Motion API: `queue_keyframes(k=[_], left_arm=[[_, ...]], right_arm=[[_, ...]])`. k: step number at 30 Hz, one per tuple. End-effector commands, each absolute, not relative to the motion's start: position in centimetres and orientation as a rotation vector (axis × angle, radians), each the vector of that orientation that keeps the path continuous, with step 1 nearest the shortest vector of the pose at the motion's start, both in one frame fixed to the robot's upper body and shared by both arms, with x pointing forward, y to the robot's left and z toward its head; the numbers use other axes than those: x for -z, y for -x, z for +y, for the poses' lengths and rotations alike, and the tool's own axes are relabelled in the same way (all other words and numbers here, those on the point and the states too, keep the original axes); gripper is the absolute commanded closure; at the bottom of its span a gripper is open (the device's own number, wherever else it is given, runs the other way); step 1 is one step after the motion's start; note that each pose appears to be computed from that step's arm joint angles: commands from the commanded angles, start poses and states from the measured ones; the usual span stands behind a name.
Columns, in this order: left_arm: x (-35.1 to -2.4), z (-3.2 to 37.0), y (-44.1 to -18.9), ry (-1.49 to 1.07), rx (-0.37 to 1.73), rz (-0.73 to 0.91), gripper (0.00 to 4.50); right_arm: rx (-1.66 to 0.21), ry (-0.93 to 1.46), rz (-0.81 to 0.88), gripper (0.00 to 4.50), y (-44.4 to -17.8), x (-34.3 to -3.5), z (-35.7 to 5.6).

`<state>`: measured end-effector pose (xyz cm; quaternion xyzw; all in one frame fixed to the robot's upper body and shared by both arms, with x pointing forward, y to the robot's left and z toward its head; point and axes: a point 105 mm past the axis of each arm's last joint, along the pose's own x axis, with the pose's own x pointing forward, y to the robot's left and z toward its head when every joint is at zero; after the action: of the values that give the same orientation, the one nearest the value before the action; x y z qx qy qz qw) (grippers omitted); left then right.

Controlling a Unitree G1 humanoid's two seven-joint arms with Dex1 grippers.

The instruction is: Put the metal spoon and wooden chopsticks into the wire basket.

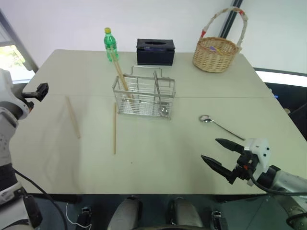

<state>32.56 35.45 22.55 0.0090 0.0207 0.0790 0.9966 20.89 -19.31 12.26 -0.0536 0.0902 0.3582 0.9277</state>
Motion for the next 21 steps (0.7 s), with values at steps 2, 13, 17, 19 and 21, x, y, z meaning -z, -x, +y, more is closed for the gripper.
queue_keyframes(k=[2,13,17,19,21], left_arm=[[-24.79,35.44,-32.17,-0.037,-0.162,-0.038,0.0],[-24.97,35.55,-32.13,-0.045,-0.178,-0.046,0.0],[-24.99,35.7,-31.98,-0.05,-0.184,-0.047,0.0],[-25.03,35.85,-31.86,-0.048,-0.191,-0.048,0.0],[-25.0,35.97,-31.77,-0.047,-0.193,-0.047,0.0]], right_arm=[[-0.738,0.115,0.148,0.02,-20.96,-12.89,-19.2],[-0.739,0.125,0.144,0.02,-21.12,-12.82,-19.44],[-0.741,0.139,0.141,0.02,-21.34,-12.97,-19.68],[-0.743,0.15,0.136,0.02,-21.5,-13.22,-19.83],[-0.745,0.16,0.132,0.02,-21.68,-13.46,-19.99]])
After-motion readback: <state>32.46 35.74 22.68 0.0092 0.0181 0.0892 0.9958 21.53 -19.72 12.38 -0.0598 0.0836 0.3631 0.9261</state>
